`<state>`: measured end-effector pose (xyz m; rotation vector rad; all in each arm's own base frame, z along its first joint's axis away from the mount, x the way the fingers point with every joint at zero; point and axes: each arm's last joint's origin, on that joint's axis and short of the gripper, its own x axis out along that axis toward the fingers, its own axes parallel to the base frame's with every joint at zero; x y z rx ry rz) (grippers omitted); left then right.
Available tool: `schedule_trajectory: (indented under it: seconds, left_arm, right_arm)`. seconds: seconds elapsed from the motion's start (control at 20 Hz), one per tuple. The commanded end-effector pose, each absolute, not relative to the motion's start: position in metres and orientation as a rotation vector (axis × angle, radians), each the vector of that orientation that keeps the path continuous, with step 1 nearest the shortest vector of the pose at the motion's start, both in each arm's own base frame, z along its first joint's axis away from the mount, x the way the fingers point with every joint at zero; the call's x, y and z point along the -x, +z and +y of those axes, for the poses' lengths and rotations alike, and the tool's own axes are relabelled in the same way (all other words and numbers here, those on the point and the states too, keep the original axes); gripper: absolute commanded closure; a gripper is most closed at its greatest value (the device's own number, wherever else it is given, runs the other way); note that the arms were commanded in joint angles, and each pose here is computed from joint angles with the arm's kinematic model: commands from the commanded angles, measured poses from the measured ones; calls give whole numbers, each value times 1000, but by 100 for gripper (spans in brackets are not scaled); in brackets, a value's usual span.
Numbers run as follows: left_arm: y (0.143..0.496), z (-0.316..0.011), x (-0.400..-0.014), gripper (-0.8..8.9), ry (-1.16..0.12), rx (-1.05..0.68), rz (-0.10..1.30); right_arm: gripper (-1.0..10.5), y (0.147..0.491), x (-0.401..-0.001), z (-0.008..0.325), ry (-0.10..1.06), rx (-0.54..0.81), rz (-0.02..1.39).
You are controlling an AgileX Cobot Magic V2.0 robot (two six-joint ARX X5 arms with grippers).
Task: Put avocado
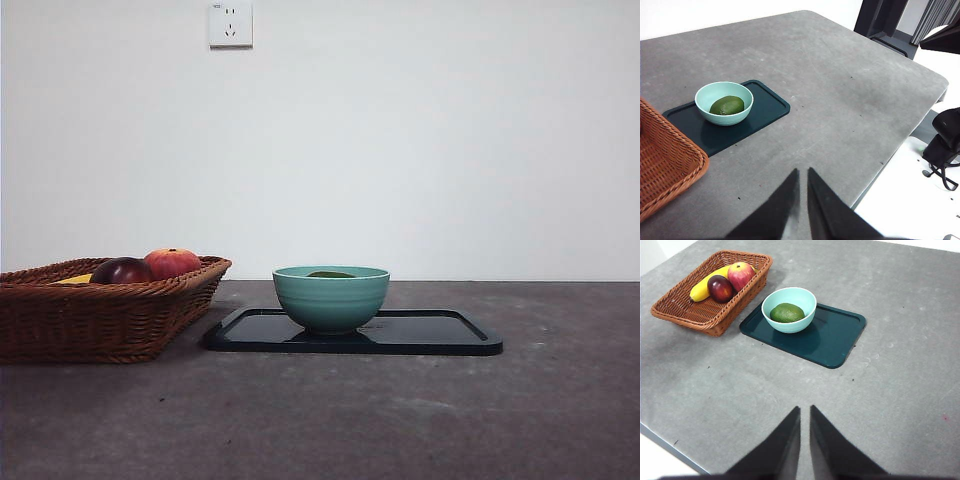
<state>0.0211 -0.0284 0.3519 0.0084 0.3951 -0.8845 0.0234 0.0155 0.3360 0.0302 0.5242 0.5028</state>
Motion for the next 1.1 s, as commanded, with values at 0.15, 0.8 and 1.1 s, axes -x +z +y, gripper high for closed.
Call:
schedule_trajectory:
  seconds: [0.15,0.8,1.1]
  left_arm:
    - [355,-28,-21,794,-896,0,375]
    - [354,-17,-33,794,-436,77,361]
    - [360,-4,-40,794,-80,95,255]
  right_arm:
    - [926,338,-23,16,511,-33,510]
    - [926,338,-23,16,511,-33,510]
    - [926,338,-23,16,511,-33,510]
